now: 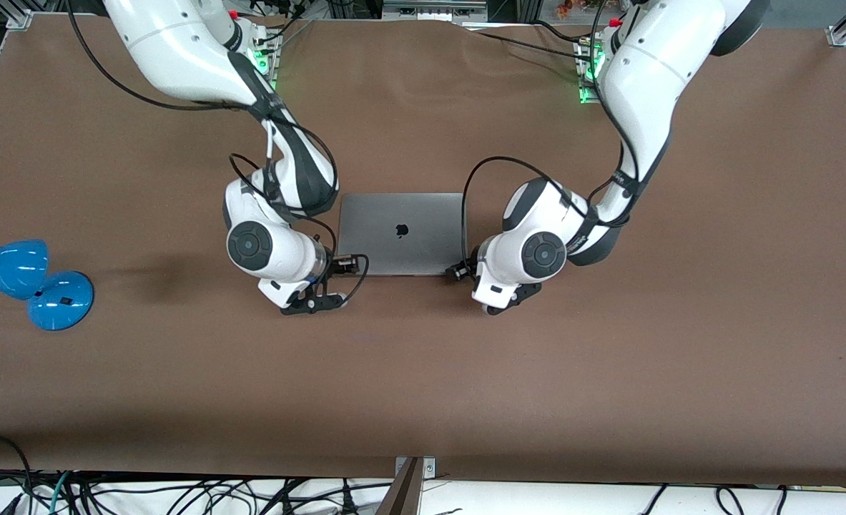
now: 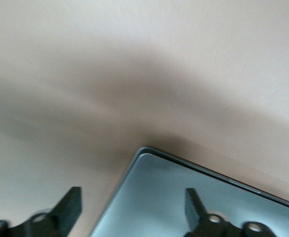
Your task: Close laptop with both arms from behind
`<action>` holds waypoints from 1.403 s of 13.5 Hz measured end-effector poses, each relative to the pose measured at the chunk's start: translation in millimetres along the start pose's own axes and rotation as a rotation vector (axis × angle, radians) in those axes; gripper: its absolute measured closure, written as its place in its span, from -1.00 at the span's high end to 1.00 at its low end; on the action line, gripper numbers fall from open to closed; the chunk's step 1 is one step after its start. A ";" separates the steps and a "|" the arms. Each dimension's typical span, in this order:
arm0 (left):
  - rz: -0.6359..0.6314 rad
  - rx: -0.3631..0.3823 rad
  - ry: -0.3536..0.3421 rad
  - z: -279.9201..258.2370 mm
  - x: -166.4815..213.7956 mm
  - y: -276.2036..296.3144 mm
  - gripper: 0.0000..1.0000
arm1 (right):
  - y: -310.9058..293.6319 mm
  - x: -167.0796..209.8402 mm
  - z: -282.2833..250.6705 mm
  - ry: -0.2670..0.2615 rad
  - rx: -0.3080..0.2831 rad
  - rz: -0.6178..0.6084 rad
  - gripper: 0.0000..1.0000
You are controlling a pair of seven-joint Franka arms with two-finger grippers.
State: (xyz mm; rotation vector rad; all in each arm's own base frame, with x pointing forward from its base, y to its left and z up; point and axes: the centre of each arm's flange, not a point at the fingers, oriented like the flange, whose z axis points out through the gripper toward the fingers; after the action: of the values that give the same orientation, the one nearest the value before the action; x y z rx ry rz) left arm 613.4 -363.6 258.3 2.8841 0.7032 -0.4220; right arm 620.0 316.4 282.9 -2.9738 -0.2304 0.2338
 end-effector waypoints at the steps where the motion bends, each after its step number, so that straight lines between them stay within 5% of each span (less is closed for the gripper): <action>1: 0.016 0.021 0.033 -28.0 -1.9 -4.3 1.00 | -1.5 -7.8 -29.4 -0.005 -0.018 -0.013 0.60; 3: 0.062 0.057 0.070 -85.1 -12.3 -16.2 1.00 | 8.7 -26.9 -98.9 -0.004 -0.045 -0.013 0.99; 9: 0.212 0.123 0.178 -234.0 -37.3 -82.0 1.00 | 112.6 -80.3 -259.0 0.077 -0.124 0.110 1.00; 19: 0.406 0.208 0.243 -339.3 -80.2 -208.8 1.00 | 174.8 -164.3 -366.4 0.162 -0.148 0.214 1.00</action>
State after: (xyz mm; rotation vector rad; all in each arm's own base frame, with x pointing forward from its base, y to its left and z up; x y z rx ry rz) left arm 527.3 -145.4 590.1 3.1978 0.0884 -0.0969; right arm 544.9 68.7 636.3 -3.1429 0.0946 -0.0025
